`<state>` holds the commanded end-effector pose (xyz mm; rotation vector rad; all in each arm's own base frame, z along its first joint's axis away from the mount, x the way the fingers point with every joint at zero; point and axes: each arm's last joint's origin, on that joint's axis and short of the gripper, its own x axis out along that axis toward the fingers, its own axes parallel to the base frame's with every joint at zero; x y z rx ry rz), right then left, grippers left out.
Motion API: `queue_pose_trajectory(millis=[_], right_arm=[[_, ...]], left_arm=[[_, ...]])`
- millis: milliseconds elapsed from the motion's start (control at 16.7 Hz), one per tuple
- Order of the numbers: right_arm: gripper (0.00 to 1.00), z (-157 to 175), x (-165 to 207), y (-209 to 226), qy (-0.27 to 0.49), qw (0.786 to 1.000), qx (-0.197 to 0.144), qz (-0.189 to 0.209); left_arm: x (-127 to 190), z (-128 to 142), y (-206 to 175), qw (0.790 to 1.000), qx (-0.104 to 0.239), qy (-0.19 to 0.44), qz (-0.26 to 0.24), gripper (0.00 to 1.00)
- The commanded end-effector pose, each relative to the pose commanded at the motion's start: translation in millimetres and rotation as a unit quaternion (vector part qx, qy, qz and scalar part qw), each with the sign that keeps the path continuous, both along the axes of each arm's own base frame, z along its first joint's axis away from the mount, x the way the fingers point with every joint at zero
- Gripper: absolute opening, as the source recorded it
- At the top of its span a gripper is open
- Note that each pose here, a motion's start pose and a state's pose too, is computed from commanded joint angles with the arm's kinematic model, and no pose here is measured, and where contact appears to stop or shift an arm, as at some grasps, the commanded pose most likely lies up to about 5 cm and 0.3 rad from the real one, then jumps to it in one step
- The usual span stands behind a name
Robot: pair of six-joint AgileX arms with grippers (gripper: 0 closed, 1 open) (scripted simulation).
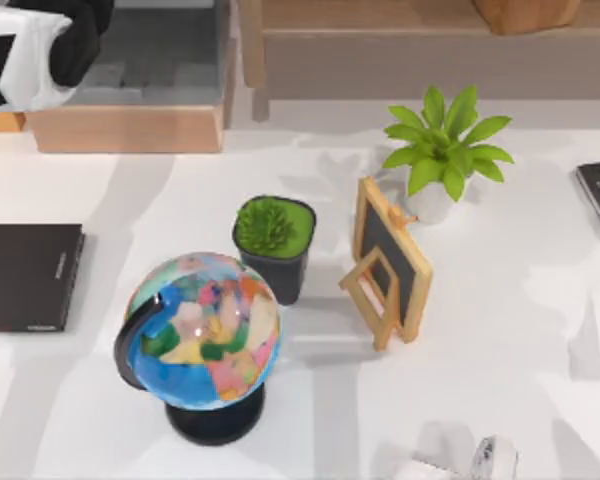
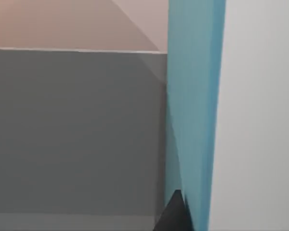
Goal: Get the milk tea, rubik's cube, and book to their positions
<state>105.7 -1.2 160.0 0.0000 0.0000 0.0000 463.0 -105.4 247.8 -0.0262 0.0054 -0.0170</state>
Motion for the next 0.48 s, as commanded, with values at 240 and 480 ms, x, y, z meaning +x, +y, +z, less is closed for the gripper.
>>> queue_pose_trajectory(millis=[240, 480], right_arm=[[1.00, 0.0, 0.0, 0.0, 0.000, 1.000, 0.000, 0.000], [1.00, 0.0, 0.0, 0.0, 0.000, 1.000, 0.000, 0.000]], left_arm=[[0.0, 0.0, 0.0, 1.000, 0.000, 0.000, 0.000, 0.00], [0.0, 0.0, 0.0, 1.000, 0.000, 0.000, 0.000, 0.00]])
